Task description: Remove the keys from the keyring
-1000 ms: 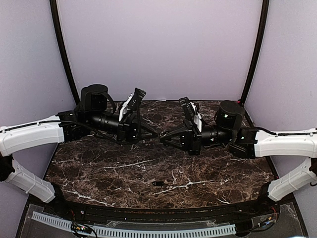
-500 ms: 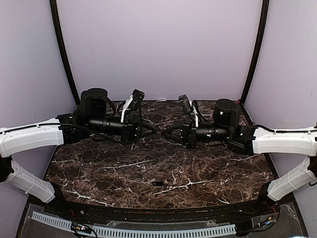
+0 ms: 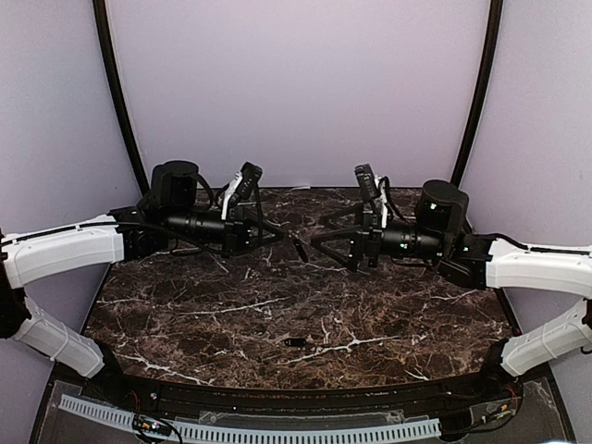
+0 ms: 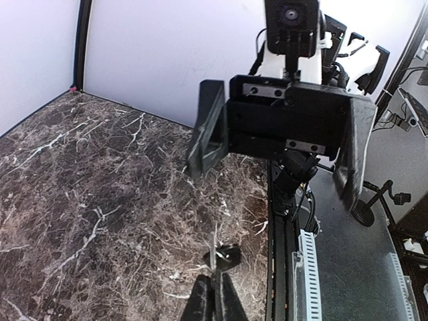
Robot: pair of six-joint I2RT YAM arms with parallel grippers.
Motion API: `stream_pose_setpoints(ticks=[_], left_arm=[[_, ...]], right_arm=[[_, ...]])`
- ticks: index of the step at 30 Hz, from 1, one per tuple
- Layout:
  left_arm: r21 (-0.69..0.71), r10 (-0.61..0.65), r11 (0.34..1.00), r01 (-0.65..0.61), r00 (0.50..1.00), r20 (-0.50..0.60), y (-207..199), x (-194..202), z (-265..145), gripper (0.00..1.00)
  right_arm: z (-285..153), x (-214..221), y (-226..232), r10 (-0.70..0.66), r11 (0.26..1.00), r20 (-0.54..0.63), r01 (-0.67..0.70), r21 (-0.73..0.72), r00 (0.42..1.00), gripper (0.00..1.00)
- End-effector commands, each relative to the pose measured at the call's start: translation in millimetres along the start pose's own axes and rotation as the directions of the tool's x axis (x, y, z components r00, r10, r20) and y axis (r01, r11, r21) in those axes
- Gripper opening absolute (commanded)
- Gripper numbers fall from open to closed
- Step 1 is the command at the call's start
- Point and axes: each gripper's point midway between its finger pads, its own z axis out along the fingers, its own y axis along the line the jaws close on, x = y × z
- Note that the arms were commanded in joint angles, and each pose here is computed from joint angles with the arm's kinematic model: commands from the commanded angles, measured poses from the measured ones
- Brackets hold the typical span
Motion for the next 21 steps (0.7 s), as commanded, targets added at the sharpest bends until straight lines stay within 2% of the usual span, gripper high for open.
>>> stream_pose_setpoints(ticks=[1, 5, 8, 11, 13, 15, 17, 19, 21], left_arm=[[0.072, 0.000, 0.997, 0.003, 1.000, -0.031, 1.2, 5.2, -8.1, 0.00], [0.062, 0.053, 0.997, -0.049, 0.997, -0.062, 11.4, 6.3, -12.6, 0.00], [0.100, 0.054, 0.994, -0.050, 0.998, -0.045, 17.0, 4.7, -17.6, 0.00], [0.148, 0.049, 0.988, -0.042, 0.998, -0.042, 13.1, 2.1, -18.8, 0.00], [0.185, 0.057, 0.982, -0.046, 0.997, -0.052, 6.7, 1.5, -19.5, 0.00], [0.217, 0.051, 0.976, -0.036, 0.997, -0.062, 2.6, 0.8, -19.2, 0.00], [0.291, 0.041, 0.956, -0.025, 0.998, -0.050, -8.7, -1.2, -20.4, 0.00], [0.334, 0.030, 0.943, -0.013, 0.998, -0.046, -15.9, -0.9, -22.4, 0.00], [0.348, 0.032, 0.938, -0.013, 0.998, -0.049, -19.8, 2.0, -24.9, 0.00]], right_arm=[[-9.5, -11.6, -18.4, 0.037, 0.998, 0.051, -0.040, 0.054, 0.998, 0.97], [-2.5, 1.7, -36.8, 0.146, 0.988, -0.024, -0.145, 0.046, 0.989, 0.98], [5.7, 17.2, -55.5, 0.252, 0.962, -0.102, -0.237, 0.139, 0.962, 0.98], [-0.3, 22.8, -68.9, 0.311, 0.930, -0.083, -0.285, 0.231, 0.947, 0.99], [-3.2, 20.1, -63.7, 0.303, 0.936, -0.078, -0.281, 0.214, 0.950, 0.99], [-4.0, 14.9, -47.2, 0.262, 0.960, -0.085, -0.250, 0.127, 0.961, 0.98], [-6.1, 10.4, -21.7, 0.209, 0.977, -0.084, -0.211, -0.018, 0.974, 0.95], [-10.2, 3.4, 7.3, 0.166, 0.965, -0.055, -0.173, -0.199, 0.985, 0.93], [-10.2, 2.8, 24.9, 0.160, 0.931, -0.083, -0.178, -0.320, 0.984, 0.90]])
